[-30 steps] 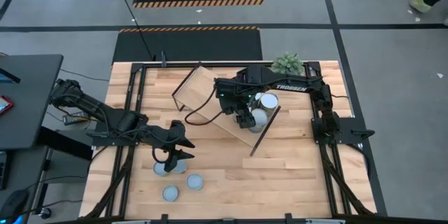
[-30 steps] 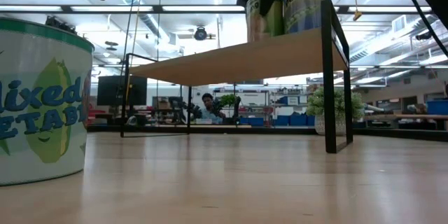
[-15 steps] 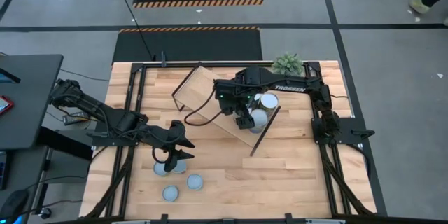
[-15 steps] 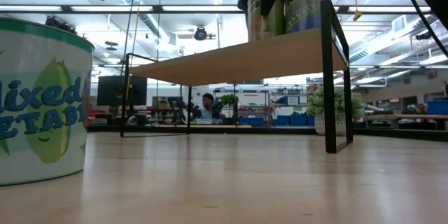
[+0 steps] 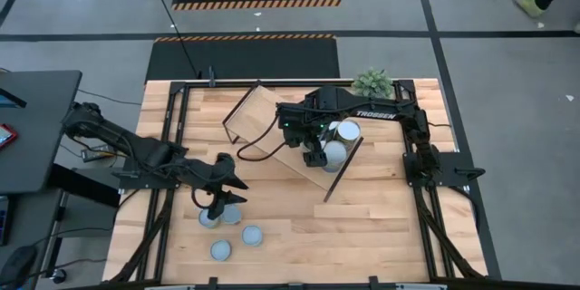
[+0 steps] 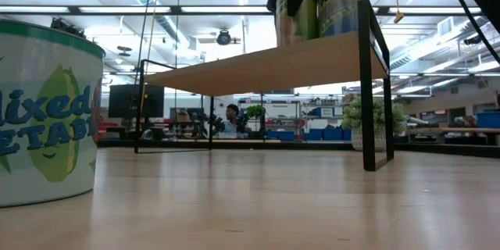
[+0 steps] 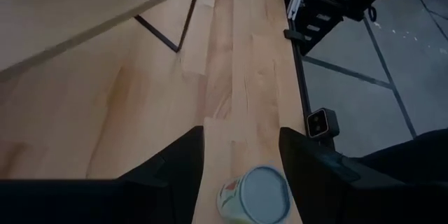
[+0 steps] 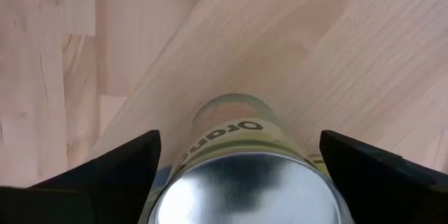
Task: Pick and place cans onto a shelf
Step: Put the canned oranges on the shelf, then put the canned diced tomatoes on the shelf
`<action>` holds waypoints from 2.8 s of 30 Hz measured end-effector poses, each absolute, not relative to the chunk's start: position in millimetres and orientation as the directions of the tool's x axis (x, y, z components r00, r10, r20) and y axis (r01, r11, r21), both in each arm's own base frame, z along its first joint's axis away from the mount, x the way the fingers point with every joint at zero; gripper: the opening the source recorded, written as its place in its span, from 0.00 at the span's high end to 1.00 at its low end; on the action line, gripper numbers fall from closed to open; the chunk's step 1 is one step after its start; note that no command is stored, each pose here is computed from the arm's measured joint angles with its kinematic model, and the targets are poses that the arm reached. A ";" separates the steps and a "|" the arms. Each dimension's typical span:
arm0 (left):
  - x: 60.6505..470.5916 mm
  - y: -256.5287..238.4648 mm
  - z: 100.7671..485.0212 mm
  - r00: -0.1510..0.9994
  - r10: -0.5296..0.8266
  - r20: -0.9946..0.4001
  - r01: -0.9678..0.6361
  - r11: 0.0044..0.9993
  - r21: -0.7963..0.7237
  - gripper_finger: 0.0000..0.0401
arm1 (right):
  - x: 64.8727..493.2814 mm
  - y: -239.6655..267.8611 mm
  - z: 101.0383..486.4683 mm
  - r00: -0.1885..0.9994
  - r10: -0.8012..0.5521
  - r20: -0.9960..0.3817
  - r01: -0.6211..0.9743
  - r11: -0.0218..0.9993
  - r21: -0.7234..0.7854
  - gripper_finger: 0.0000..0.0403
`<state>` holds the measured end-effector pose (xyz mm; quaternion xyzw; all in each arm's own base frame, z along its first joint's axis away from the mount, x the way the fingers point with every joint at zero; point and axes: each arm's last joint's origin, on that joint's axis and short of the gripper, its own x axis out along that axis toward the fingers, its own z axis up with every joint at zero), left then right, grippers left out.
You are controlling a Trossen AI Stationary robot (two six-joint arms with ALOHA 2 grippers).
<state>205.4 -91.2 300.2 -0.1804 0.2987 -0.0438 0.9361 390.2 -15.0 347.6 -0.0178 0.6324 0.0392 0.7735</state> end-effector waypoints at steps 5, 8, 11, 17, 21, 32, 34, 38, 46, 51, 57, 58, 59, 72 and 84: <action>185.3 -81.5 313.3 0.833 -0.195 -0.518 -0.017 0.926 -0.376 0.52 | 391.6 -14.9 348.3 0.214 0.038 -0.976 -0.072 0.997 0.023 0.01; 175.8 -77.1 318.3 0.839 -0.198 -0.508 -0.015 0.923 -0.385 0.52 | 393.2 -14.9 350.2 0.238 0.037 -0.971 -0.061 0.998 0.023 0.01; 169.0 -73.8 323.1 0.849 -0.203 -0.487 -0.008 0.918 -0.396 0.52 | 394.3 -15.0 357.2 0.281 0.035 -0.959 -0.054 0.998 0.020 0.01; 158.0 -70.5 324.8 0.827 -0.248 -0.505 0.009 0.904 -0.428 0.52 | 394.2 -16.2 376.6 0.373 0.001 -0.928 -0.032 0.999 -0.012 0.01; 153.1 -70.6 319.4 0.770 -0.295 -0.566 0.003 0.889 -0.459 0.52 | 399.4 -12.5 382.6 0.443 -0.002 -0.897 -0.039 0.999 -0.022 0.01; 145.1 -67.4 305.5 0.660 -0.265 -0.703 -0.077 0.907 -0.414 0.52 | 417.8 23.9 386.3 0.592 -0.001 -0.806 -0.071 0.996 -0.053 0.01; 146.7 -68.1 304.5 0.657 -0.263 -0.706 -0.078 0.908 -0.411 0.52 | 421.2 31.8 380.0 0.587 0.008 -0.810 -0.075 0.996 -0.045 0.01; 149.4 -73.4 295.9 0.650 -0.273 -0.709 -0.073 0.906 -0.416 0.52 | 431.3 51.0 365.7 0.584 0.036 -0.811 -0.087 0.996 -0.019 0.01; 148.4 -101.9 287.6 0.652 -0.384 -0.654 0.023 0.872 -0.488 0.52 | 439.3 97.7 358.9 0.638 0.079 -0.766 -0.111 0.994 0.010 0.01; 150.0 -119.2 280.9 0.630 -0.395 -0.669 0.040 0.876 -0.480 0.52 | 439.7 118.5 353.1 0.639 0.089 -0.764 -0.085 0.995 0.045 0.01; 160.0 -139.2 271.5 0.619 -0.414 -0.667 0.015 0.856 -0.518 0.52 | 433.1 142.6 352.0 0.640 0.092 -0.763 -0.088 0.995 0.046 0.01; 162.0 -142.6 270.3 0.620 -0.420 -0.663 0.008 0.848 -0.530 0.52 | 431.3 146.9 351.8 0.638 0.090 -0.765 -0.089 0.995 0.042 0.01; 163.5 -145.2 268.4 0.617 -0.420 -0.666 -0.001 0.845 -0.535 0.52 | 429.2 151.6 351.4 0.635 0.087 -0.768 -0.088 0.995 0.040 0.01; 177.2 -182.4 260.0 0.649 -0.507 -0.567 -0.102 0.680 -0.726 0.52 | 390.8 236.0 327.5 0.609 0.070 -0.790 -0.074 0.997 0.031 0.01; 175.5 -196.3 277.5 0.597 -0.457 -0.659 -0.098 0.774 -0.626 0.52 | 384.7 264.8 284.4 0.613 0.082 -0.786 0.013 0.993 0.113 0.01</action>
